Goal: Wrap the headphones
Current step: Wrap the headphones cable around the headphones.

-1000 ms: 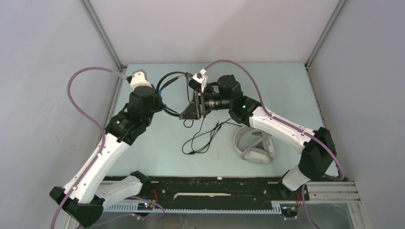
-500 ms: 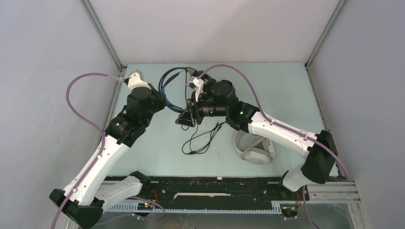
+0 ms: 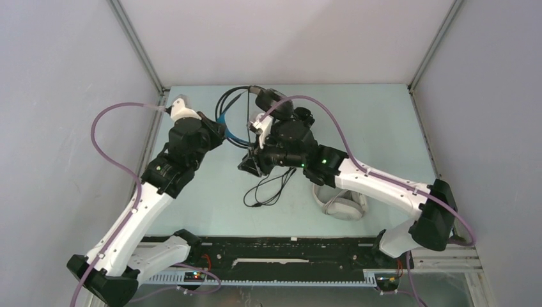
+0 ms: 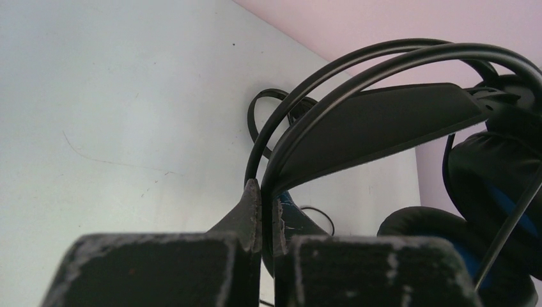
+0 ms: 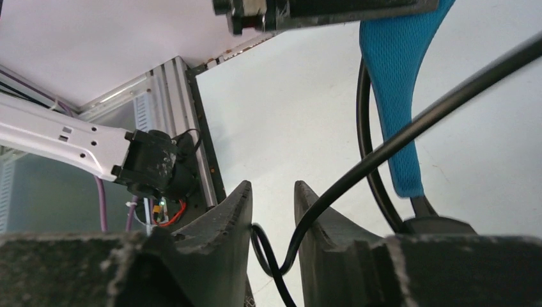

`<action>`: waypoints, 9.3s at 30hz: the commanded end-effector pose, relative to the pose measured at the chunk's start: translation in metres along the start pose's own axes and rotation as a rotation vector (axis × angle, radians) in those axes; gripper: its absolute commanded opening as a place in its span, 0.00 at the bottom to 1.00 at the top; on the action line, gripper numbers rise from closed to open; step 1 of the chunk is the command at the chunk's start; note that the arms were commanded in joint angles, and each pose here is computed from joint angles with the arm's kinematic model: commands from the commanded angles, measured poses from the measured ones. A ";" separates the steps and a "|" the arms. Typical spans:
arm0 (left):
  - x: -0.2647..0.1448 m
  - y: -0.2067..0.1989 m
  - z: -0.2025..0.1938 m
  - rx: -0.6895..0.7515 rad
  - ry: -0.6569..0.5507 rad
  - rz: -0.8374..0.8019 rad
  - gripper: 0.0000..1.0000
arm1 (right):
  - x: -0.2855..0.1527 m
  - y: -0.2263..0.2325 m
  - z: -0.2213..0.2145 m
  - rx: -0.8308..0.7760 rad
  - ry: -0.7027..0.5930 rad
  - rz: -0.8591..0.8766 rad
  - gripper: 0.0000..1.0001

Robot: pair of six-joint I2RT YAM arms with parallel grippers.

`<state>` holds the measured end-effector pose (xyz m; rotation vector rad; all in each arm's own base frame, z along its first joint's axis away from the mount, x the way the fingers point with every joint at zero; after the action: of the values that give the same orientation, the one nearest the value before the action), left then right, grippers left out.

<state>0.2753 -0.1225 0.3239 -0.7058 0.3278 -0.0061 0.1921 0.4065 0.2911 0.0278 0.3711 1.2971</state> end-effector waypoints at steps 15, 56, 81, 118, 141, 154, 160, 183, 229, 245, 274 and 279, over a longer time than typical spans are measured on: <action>-0.016 -0.047 0.040 -0.265 -0.080 -0.231 0.00 | -0.020 -0.004 -0.022 -0.203 -0.028 -0.052 0.27; -0.022 -0.071 0.073 -0.480 -0.043 -0.457 0.00 | -0.048 -0.089 -0.118 0.054 -0.029 -0.444 0.00; -0.026 -0.067 0.076 -0.401 0.021 -0.486 0.00 | -0.062 -0.090 -0.097 -0.008 -0.152 -0.384 0.00; -0.072 -0.083 0.095 -0.274 0.046 -0.479 0.00 | 0.042 -0.082 -0.136 -0.145 -0.283 -0.025 0.02; -0.068 -0.075 0.129 -0.225 -0.019 -0.464 0.00 | -0.014 -0.097 -0.133 -0.124 -0.356 -0.119 0.00; -0.063 -0.071 0.104 -0.167 0.111 -0.502 0.00 | -0.024 -0.125 -0.132 -0.062 -0.387 -0.211 0.00; -0.056 -0.060 0.070 -0.041 0.316 -0.529 0.00 | -0.045 -0.156 -0.119 -0.021 -0.403 -0.315 0.00; -0.031 -0.037 -0.019 0.686 0.603 -0.838 0.00 | -0.091 -0.097 -0.059 0.158 -0.081 0.037 0.00; -0.003 -0.005 0.005 1.485 0.060 -0.492 0.00 | -0.141 0.001 0.037 0.533 -0.088 0.553 0.11; -0.028 -0.017 0.023 1.052 -0.039 -0.405 0.00 | -0.099 -0.032 0.046 0.649 -0.146 0.398 0.10; -0.041 -0.023 0.010 0.961 0.013 -0.457 0.00 | -0.062 -0.082 0.033 0.802 -0.222 0.187 0.09; -0.028 -0.007 0.009 0.928 0.062 -0.320 0.00 | -0.070 -0.071 0.048 0.741 -0.199 0.245 0.15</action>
<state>0.2479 -0.1144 0.3216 0.2862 0.2736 -0.5082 0.2515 0.3293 0.3133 0.8919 0.7573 1.2612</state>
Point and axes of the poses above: each gripper's point midway between its finger pads, its own x axis out along the fingers, its own y axis along the line the jaws close on, z = x × y, the point moved 3 cm from there along -x, back along the fingers, and after that the axes turned 4 degrees about -x, right-handed, at the moved point
